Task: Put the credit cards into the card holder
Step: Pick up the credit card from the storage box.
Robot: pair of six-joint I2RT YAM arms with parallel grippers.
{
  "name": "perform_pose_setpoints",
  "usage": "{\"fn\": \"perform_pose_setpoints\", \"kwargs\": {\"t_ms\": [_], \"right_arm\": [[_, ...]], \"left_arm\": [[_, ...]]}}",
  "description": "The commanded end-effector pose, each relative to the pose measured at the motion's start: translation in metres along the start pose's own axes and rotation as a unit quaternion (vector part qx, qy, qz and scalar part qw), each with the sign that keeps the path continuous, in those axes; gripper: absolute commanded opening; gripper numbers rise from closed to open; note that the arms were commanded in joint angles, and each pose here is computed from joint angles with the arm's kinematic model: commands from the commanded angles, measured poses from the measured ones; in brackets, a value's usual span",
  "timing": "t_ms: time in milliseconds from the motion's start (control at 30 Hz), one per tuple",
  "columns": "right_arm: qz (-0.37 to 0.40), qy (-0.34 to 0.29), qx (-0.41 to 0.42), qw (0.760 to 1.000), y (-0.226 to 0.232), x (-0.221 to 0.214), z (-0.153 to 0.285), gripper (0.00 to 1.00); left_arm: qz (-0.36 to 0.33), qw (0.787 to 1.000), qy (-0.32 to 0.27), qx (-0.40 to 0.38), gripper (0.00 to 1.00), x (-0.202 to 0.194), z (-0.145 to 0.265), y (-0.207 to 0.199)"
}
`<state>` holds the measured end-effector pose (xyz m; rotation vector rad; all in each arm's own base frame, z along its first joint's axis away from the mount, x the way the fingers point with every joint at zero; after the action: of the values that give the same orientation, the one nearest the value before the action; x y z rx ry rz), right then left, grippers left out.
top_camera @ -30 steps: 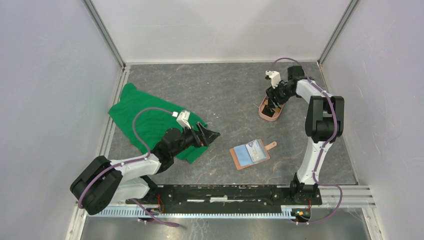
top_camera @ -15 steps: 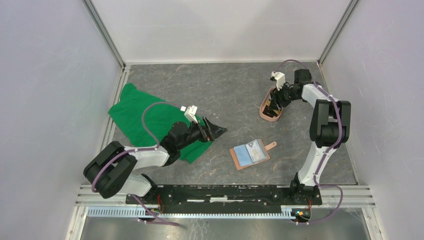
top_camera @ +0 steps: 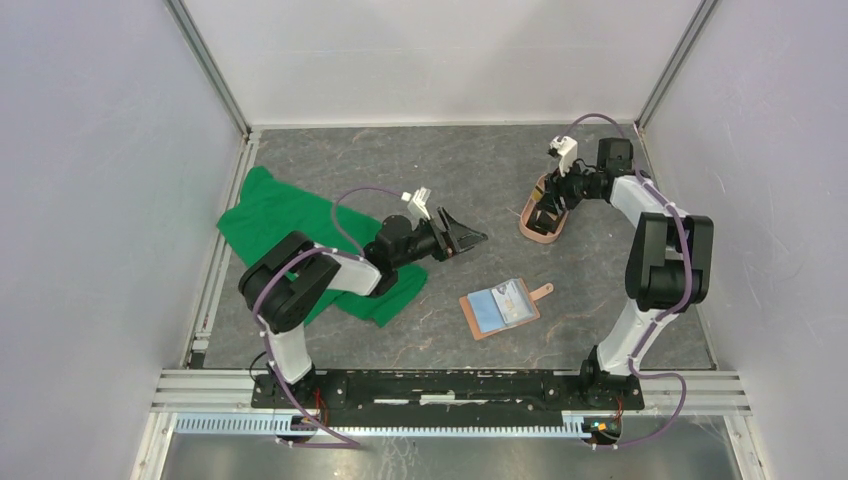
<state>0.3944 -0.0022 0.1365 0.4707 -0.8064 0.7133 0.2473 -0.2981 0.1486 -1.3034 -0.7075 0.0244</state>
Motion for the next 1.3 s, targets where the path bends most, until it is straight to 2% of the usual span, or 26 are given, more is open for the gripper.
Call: {"fn": "perform_pose_setpoints", "kwargs": {"t_ms": [0, 333, 600, 800, 900, 1000, 1200, 1267], "right_arm": [[0.047, -0.072, 0.001, 0.996, 0.012, 0.035, 0.024, 0.0], [0.095, -0.114, 0.039, 0.988, 0.074, 0.044, 0.062, 0.0], [0.153, -0.114, 0.046, 0.98, 0.128, 0.032, 0.062, 0.0], [0.179, -0.124, 0.04, 0.975, 0.139, 0.035, 0.063, 0.0], [0.189, -0.12, 0.042, 0.974, 0.142, 0.034, 0.061, 0.0], [0.203, -0.117, 0.034, 0.972, 0.146, 0.035, 0.059, 0.0], [0.215, -0.111, 0.034, 0.97, 0.149, 0.032, 0.057, 0.0], [0.217, -0.11, 0.036, 0.969, 0.15, 0.033, 0.057, 0.09]], "left_arm": [[0.025, 0.998, 0.002, -0.05, 0.84, 0.01, -0.021, -0.019], [0.014, 0.999, -0.01, -0.04, 0.77, 0.018, -0.056, -0.036], [-0.001, 0.999, -0.032, -0.006, 0.73, 0.018, -0.073, -0.051], [-0.013, 0.999, -0.034, 0.021, 0.64, 0.011, -0.073, -0.054], [-0.022, 0.999, -0.028, 0.031, 0.57, 0.007, -0.073, -0.056], [-0.024, 0.999, -0.018, 0.036, 0.44, 0.003, -0.074, -0.054], [-0.039, 0.999, -0.002, 0.018, 0.03, 0.001, -0.075, -0.059], [-0.043, 0.999, 0.0, 0.006, 0.02, 0.001, -0.071, -0.062]]}}
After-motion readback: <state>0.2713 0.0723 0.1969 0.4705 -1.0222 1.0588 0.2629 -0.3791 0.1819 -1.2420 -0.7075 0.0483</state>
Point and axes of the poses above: each gripper's point midway between its finger pads, its own z axis back along the fingers, its own y axis along the line the jaws close on, x = y × z, the point moved 9 cm from there along z, back along the fingers, and after that the axes turned 2 degrees about -z, right-handed, at the moved point
